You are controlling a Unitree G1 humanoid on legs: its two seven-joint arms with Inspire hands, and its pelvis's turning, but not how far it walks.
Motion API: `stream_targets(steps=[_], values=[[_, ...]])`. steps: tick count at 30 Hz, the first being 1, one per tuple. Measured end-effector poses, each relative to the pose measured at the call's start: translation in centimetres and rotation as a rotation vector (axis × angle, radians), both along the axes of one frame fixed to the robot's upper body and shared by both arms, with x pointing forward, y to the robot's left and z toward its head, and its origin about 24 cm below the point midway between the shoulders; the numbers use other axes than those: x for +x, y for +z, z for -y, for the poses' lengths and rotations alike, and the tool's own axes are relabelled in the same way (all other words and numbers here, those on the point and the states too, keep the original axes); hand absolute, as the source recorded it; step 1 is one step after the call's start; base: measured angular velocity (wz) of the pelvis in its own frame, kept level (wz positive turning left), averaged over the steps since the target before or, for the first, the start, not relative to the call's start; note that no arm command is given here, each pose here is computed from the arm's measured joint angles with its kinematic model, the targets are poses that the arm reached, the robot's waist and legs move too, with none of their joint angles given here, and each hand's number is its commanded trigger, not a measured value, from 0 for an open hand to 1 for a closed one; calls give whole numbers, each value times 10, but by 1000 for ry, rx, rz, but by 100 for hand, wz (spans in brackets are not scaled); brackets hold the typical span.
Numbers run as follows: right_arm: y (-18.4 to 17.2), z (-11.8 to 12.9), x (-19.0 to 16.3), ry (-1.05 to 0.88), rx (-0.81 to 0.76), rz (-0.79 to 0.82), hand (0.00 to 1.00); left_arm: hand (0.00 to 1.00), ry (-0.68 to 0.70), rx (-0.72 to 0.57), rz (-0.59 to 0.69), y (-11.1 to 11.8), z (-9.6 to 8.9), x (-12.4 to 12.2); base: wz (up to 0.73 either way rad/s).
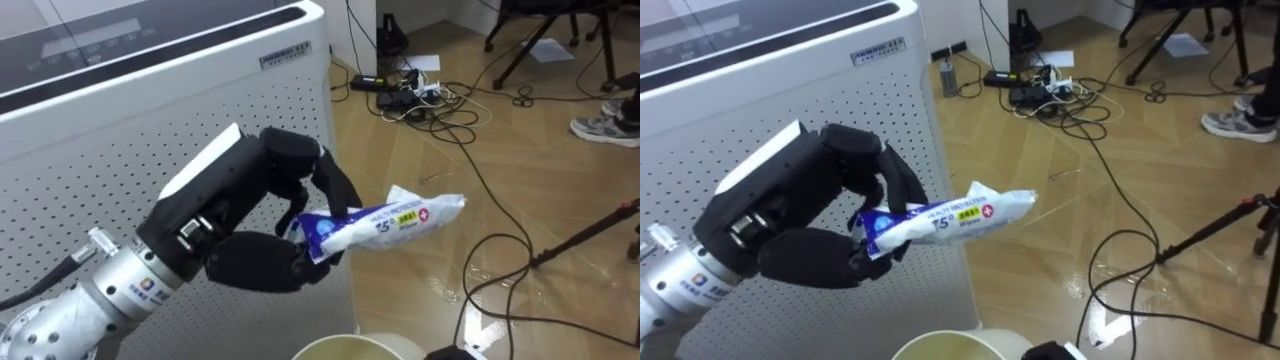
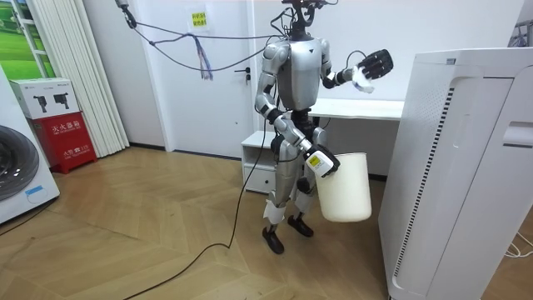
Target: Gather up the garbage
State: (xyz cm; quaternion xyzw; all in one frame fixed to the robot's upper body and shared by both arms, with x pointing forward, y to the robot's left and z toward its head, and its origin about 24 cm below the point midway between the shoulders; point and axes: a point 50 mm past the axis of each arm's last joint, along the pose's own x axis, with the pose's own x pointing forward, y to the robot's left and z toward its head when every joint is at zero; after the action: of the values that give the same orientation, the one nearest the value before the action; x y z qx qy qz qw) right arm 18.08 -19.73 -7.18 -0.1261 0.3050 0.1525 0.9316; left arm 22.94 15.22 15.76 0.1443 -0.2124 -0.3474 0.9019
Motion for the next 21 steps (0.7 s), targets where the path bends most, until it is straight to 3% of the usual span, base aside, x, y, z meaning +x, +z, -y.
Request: stream_targets(steps=[6, 9, 21], values=[[-4, 0, -2, 4, -7, -19, 100, 100, -1, 1, -57, -14, 0, -5, -4], [-4, 0, -2, 7, -7, -21, 100, 100, 22, 23, -183, -43, -3, -8, -4], [-8, -2, 19, -28, -2, -10, 100, 100, 39, 69, -449, -107, 2, -5, 1]])
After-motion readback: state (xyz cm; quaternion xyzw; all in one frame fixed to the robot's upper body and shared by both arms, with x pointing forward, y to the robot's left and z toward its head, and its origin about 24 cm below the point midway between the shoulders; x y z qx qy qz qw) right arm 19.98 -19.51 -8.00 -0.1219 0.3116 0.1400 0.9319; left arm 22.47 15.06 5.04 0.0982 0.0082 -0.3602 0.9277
